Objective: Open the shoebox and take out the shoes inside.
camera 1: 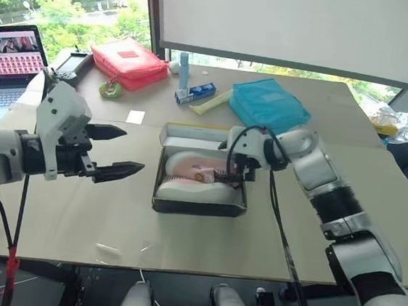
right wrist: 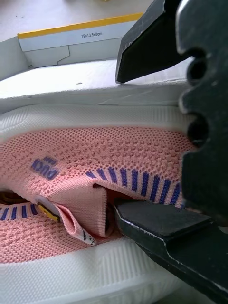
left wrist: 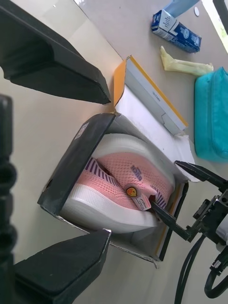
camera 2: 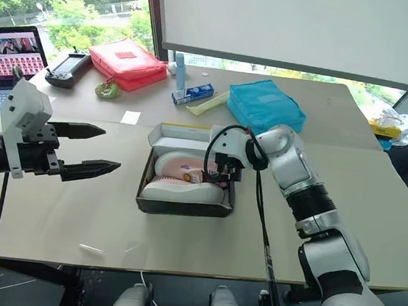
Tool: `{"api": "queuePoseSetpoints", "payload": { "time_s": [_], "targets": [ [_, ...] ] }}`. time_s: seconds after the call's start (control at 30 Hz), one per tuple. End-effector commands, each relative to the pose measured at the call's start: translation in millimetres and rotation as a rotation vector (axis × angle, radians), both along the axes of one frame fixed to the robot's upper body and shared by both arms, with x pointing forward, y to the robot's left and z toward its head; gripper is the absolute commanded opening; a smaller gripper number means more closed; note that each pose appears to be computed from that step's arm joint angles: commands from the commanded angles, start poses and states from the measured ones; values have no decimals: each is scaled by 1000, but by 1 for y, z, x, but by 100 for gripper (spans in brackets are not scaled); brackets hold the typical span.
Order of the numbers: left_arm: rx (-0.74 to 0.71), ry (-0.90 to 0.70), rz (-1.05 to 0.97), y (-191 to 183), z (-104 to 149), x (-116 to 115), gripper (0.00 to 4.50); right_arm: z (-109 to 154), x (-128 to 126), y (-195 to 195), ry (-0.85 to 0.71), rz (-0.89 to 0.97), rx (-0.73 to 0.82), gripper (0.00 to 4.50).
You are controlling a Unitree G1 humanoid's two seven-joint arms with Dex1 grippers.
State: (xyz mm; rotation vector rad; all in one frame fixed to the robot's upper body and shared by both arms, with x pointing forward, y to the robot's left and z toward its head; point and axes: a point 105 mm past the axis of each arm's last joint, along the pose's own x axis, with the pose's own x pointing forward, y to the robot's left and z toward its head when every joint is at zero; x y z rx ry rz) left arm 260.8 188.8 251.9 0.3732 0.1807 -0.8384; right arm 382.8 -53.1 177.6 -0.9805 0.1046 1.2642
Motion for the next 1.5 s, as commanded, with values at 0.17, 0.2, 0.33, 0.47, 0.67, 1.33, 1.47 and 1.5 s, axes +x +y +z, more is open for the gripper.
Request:
{"api": "queuePoseSetpoints", "payload": {
  "time_s": [0.17,0.2,0.33,0.47,0.67,1.33,1.47,1.5],
  "targets": [
    [21,-81,33,4,13,1,450,-13,0,26,-46,30,59,373],
    [21,-84,36,4,13,1,450,-12,1,27,-55,28,73,338],
    [13,-89,43,4,12,0,450,-1,1,30,-104,17,151,212],
    [16,-84,40,2,7,0,450,11,-3,30,-143,1,241,74],
    [21,-81,36,2,6,5,450,14,-13,29,-147,-14,313,22],
    [43,-89,-2,-6,2,16,450,44,14,3,-6,-314,659,22],
    [40,-89,-7,-8,2,17,450,19,10,5,-94,-281,476,22],
    [40,-89,-8,-8,2,18,450,19,10,7,-132,-261,450,22]
  ]
}}
